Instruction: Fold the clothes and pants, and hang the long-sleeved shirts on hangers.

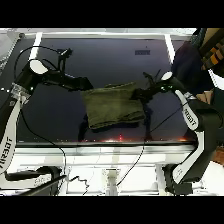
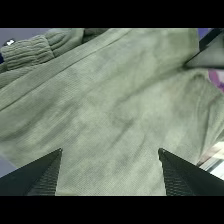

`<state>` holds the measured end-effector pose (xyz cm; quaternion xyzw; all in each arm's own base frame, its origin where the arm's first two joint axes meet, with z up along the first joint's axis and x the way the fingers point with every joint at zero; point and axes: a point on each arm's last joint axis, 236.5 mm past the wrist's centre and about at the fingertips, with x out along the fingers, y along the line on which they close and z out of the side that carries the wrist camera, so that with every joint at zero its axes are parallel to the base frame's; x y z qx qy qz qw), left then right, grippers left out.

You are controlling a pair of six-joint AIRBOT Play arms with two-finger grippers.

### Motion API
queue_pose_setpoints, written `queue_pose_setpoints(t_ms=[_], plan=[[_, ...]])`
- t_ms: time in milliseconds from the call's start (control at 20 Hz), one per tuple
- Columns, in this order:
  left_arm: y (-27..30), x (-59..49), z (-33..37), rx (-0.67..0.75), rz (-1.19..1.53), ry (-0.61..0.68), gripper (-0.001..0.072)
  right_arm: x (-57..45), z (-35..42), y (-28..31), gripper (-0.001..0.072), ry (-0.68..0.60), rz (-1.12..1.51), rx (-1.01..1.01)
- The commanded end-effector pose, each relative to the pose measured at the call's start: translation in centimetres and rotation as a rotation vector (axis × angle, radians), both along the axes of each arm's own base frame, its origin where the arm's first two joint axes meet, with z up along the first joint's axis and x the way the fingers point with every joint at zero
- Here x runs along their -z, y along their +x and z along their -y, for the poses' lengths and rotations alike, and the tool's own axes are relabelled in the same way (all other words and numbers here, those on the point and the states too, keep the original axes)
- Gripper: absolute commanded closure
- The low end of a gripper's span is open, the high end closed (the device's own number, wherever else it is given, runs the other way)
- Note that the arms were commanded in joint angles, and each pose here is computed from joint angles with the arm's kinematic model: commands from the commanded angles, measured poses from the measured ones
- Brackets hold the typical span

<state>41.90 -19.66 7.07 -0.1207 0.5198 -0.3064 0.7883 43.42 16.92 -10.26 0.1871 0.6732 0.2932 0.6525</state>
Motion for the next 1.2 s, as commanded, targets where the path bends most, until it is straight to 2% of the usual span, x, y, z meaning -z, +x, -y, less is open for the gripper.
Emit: queue_pose_setpoints(t_ms=[0,200,250,300,350,400,500,550,800,1000,1150], plan=[[-0.1,0.0,-0.2,-0.004,-0.006,0.000,0.0027,1.9,-4.5,-1.3,0.0036,-0.034,-0.004,-0.052],[-0.1,0.0,-0.2,-0.004,-0.006,0.000,0.0027,2.0,-10.0,-4.2,0.0040,-0.034,0.009,-0.183],[-0.1,0.0,-0.2,-0.004,-0.006,0.000,0.0027,2.1,-11.1,-4.6,0.0117,-0.036,0.025,-0.202],[-0.1,0.0,-0.2,-0.003,-0.008,0.000,0.0027,2.2,-12.3,-4.6,0.0360,-0.036,0.048,-0.208],[-0.2,0.0,-0.2,-0.001,-0.010,0.000,0.0027,2.1,-13.2,-4.5,0.0641,-0.036,0.073,-0.210],[-0.2,0.0,-0.2,0.001,-0.011,0.000,0.0053,1.9,-14.1,-4.1,0.0696,-0.034,0.105,-0.213],[0.0,-0.5,-0.3,0.017,0.030,0.007,0.0412,0.1,-15.3,-3.1,0.0697,-0.014,0.154,-0.225],[0.5,-1.4,-0.6,0.014,0.076,0.009,0.0467,-1.3,-15.5,-2.2,0.0698,0.004,0.182,-0.221],[2.0,-8.1,-4.8,-0.109,0.278,0.003,0.0468,-13.9,-10.5,5.0,0.0698,0.087,0.421,-0.082],[1.2,-12.5,-8.1,-0.185,0.378,0.007,0.0468,-25.6,-0.4,6.3,0.0698,0.140,0.565,0.066],[0.2,-15.1,-9.0,-0.205,0.440,0.007,0.0468,-32.5,9.9,5.3,0.0698,0.070,0.698,0.227]])
